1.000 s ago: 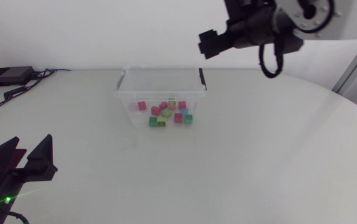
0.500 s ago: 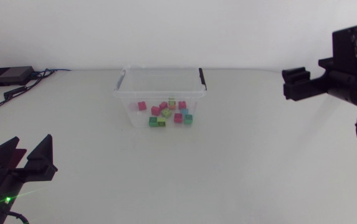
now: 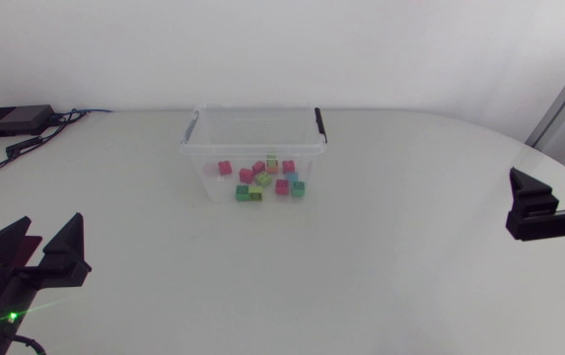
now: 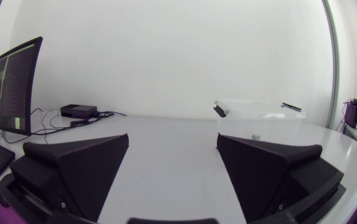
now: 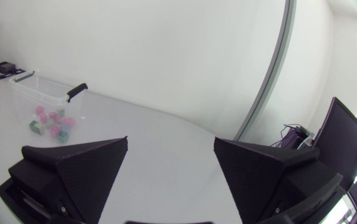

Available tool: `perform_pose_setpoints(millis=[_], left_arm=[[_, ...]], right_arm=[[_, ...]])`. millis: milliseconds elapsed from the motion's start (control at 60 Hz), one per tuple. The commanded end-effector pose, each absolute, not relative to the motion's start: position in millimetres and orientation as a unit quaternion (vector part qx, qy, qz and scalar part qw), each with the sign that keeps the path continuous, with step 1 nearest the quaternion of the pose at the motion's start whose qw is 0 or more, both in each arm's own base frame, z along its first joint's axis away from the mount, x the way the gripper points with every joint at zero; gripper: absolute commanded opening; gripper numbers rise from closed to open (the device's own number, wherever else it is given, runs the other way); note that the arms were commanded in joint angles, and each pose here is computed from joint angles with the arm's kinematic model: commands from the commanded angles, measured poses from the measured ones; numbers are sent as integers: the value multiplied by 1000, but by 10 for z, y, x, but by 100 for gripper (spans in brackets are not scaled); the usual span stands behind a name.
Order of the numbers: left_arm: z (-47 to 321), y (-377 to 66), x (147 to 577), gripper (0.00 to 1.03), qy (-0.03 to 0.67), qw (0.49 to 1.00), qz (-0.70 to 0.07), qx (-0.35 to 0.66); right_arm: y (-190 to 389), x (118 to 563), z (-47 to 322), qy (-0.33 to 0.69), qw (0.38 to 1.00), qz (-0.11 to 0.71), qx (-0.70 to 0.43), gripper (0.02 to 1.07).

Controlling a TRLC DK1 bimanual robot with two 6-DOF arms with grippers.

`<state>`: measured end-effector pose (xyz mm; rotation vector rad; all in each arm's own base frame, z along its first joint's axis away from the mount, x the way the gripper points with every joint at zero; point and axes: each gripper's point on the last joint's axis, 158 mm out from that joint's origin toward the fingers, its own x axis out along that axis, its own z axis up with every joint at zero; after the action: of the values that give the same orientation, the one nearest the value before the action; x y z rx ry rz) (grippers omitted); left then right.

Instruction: Pick up the duplo bricks and place them in the container

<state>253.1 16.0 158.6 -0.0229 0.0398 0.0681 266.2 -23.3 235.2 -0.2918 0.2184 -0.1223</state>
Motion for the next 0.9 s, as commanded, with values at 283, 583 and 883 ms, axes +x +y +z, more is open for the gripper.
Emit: perform_pose_setpoints(millis=[283,583,883], left_arm=[[1517,75,2537,99,27,1000,15,-3],[1507,7,2541,99,29,1000,0,-1],[1502,-32,2542,99,30,999,-8,0]], right_arm=[[-158,2580,1926,80,993,-42,-81,102],[-70,2548,1651,47,998,-19,-29,102],[-19,2544,1491,28,1000,-5,0,102]])
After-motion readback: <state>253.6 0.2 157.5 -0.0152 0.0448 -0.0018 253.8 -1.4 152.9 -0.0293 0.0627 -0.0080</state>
